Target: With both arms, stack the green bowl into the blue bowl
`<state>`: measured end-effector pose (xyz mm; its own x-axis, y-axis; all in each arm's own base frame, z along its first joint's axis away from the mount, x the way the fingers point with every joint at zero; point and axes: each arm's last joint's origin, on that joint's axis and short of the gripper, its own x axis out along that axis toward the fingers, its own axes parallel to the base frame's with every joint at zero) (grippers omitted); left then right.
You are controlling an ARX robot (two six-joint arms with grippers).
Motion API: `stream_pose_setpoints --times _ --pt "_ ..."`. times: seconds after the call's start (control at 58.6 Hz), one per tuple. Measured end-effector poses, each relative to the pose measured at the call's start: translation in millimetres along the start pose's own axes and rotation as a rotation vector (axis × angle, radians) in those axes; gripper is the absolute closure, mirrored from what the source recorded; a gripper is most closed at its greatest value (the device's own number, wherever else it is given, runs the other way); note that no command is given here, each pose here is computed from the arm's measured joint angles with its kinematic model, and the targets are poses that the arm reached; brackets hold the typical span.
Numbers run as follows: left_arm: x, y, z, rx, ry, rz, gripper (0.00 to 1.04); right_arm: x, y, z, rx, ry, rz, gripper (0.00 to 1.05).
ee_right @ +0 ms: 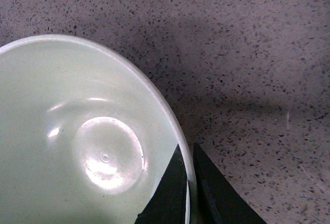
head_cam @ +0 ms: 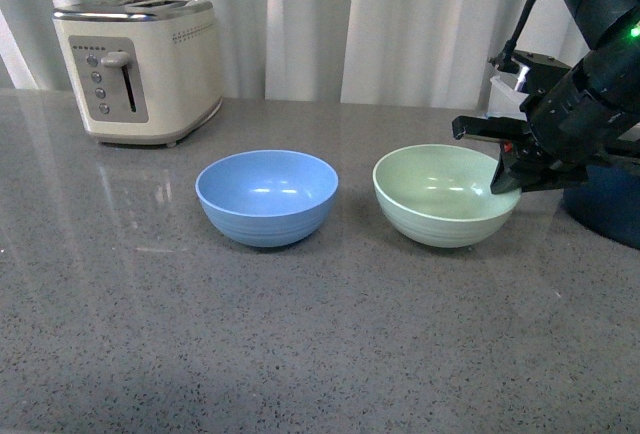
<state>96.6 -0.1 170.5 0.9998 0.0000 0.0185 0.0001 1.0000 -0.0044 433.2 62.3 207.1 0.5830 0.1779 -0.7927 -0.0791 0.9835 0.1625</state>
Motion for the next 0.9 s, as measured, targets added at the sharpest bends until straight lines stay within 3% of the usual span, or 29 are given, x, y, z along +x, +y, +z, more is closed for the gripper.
stream_pose_setpoints --times 0.154,0.324,0.597,0.904 --pt "0 0 0 0.000 0.000 0.000 0.07 -16 3 11 -0.011 -0.034 0.018 1.04" --pt "0 0 0 0.000 0.000 0.000 0.07 -40 29 28 -0.058 -0.089 0.100 1.04" --pt "0 0 0 0.000 0.000 0.000 0.07 -50 74 31 -0.136 -0.093 0.203 1.04" --pt "0 0 0 0.000 0.000 0.000 0.07 -36 102 29 -0.191 -0.059 0.262 1.04"
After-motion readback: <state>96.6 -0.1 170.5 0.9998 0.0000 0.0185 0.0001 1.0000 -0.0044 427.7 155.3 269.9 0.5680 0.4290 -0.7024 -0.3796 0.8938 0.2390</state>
